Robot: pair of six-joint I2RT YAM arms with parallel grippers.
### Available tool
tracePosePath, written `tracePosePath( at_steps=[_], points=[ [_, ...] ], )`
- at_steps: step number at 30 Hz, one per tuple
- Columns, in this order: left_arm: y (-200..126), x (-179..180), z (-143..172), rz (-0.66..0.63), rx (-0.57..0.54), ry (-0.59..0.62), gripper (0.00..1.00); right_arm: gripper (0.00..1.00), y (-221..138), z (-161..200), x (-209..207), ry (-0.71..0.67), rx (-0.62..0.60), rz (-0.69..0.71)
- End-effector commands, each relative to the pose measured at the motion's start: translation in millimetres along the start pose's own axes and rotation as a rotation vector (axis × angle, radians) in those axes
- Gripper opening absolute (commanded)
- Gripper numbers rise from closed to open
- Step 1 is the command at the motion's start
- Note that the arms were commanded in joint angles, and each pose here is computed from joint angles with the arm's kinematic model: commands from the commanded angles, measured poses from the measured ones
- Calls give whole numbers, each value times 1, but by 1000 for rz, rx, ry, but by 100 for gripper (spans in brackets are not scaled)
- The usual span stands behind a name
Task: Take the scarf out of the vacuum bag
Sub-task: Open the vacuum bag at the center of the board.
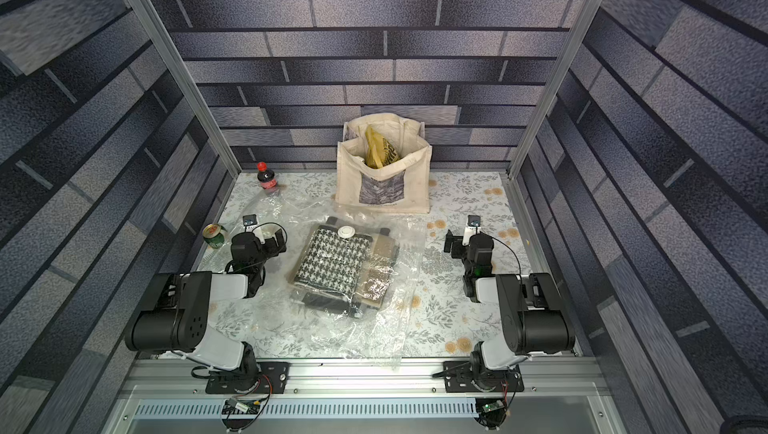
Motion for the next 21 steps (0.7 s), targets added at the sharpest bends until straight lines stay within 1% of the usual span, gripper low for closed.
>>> tracePosePath(
  at_steps=[1, 14, 21],
  points=[
    [1, -1, -2, 6, 2, -15, 100, 100, 0, -1, 1, -9, -3, -13],
    [1, -1, -2, 6, 2, -15, 100, 100, 0, -1, 1, -9, 0, -13],
    [1, 0, -2, 26, 5, -31, 100, 100, 0, 0, 1, -7, 3, -11]
  ],
)
Point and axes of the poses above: each gripper's point midway between its finger pads, its own y axis out along the fingers, its own x axis along the line the jaws close on, z = x × y, the point moved 1 cm from there along -y, back along the fingers, and after that the axes turned 12 degrees about -y, right-handed, at the moved point
